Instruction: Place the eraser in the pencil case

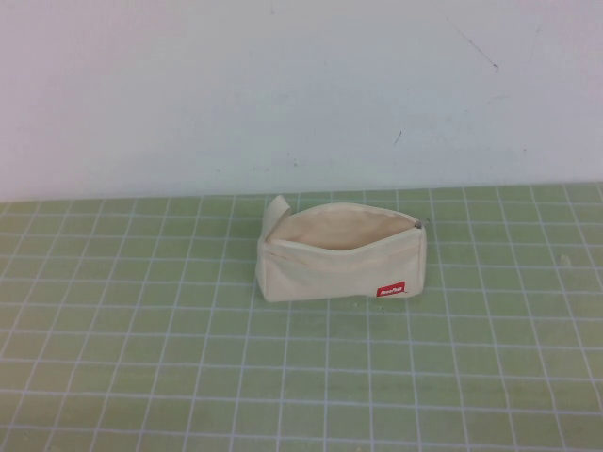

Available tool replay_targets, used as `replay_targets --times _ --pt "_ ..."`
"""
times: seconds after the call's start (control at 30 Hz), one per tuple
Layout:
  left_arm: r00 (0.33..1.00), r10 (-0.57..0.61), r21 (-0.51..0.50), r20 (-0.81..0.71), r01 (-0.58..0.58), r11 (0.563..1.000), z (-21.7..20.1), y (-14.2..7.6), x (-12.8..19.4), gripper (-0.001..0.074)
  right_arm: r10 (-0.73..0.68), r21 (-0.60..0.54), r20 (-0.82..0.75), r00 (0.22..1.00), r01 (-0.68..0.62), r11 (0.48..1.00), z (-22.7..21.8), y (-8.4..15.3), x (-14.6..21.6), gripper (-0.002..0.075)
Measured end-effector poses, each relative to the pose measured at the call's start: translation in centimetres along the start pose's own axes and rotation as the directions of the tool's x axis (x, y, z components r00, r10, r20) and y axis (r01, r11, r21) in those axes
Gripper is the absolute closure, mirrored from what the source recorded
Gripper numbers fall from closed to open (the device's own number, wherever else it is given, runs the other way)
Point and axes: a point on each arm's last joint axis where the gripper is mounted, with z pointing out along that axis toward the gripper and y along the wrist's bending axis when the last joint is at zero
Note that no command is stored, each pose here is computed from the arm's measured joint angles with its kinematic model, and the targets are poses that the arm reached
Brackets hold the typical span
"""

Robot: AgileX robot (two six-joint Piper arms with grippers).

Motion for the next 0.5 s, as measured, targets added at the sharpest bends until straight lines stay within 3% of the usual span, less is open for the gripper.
replay_targets --times 0.5 --pt "1.000 0.013 0.000 0.000 -0.013 1.000 0.00 0.00 0.00 0.0736 0.000 0.000 0.000 1.000 0.000 1.000 0.00 0.00 0.00 0.0727"
